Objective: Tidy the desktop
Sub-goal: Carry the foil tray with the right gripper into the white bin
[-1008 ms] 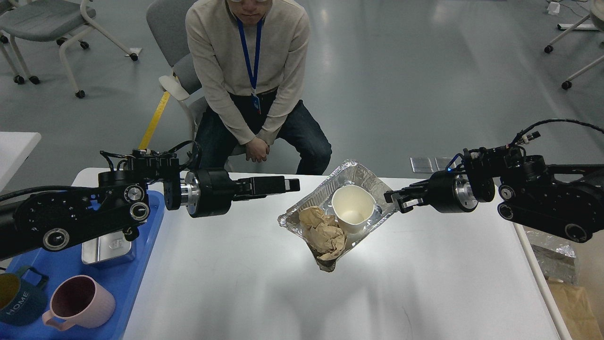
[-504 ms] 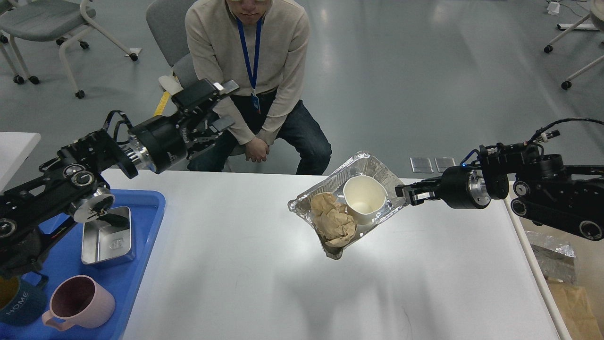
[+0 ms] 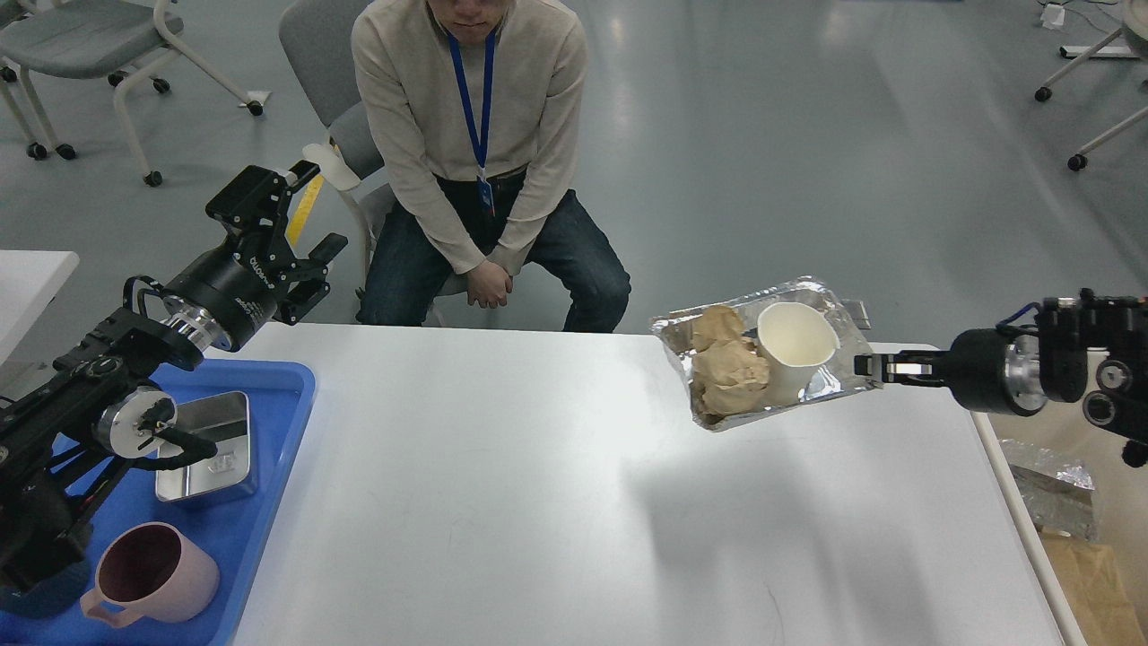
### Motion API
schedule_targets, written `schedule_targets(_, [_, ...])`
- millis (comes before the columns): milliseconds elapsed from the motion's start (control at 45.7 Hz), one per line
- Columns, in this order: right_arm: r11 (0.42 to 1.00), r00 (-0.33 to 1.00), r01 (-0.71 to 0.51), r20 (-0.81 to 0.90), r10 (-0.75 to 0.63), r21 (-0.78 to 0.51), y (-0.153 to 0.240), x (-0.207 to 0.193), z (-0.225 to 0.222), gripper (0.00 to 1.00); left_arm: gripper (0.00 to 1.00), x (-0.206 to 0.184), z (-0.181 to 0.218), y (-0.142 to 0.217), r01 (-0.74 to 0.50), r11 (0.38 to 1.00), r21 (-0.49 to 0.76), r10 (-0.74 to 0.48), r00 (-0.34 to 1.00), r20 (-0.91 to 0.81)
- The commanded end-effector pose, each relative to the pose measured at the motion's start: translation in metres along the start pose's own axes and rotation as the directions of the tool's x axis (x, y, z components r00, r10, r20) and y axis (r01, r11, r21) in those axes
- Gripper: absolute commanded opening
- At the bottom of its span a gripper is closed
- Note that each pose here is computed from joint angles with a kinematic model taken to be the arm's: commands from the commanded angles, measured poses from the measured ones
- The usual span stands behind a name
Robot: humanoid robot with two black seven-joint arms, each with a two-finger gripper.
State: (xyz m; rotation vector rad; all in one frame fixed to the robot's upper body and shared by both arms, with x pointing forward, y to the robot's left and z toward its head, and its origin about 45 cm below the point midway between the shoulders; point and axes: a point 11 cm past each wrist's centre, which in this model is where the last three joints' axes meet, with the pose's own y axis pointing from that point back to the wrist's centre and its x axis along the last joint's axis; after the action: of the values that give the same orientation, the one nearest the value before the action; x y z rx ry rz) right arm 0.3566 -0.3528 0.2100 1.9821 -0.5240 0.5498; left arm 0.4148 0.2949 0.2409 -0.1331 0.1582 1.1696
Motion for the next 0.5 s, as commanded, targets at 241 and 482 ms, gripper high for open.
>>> schedule_targets(241, [0.977, 0.957, -0.098, 0.252, 0.145, -0.192, 0.053, -0.01, 0.085, 0.0, 0.96, 0.029, -0.003, 0.007, -0.126, 0.986, -0.105, 0.114, 0.988, -0.108])
schedule_targets(482, [0.915, 0.899, -0.177, 0.319, 0.301, -0.363, 0.094, -0.007, 0.143, 0.0, 0.96, 0.055, -0.016, 0.016, -0.211, 0.975, -0.073, 0.202, 0.973, -0.11])
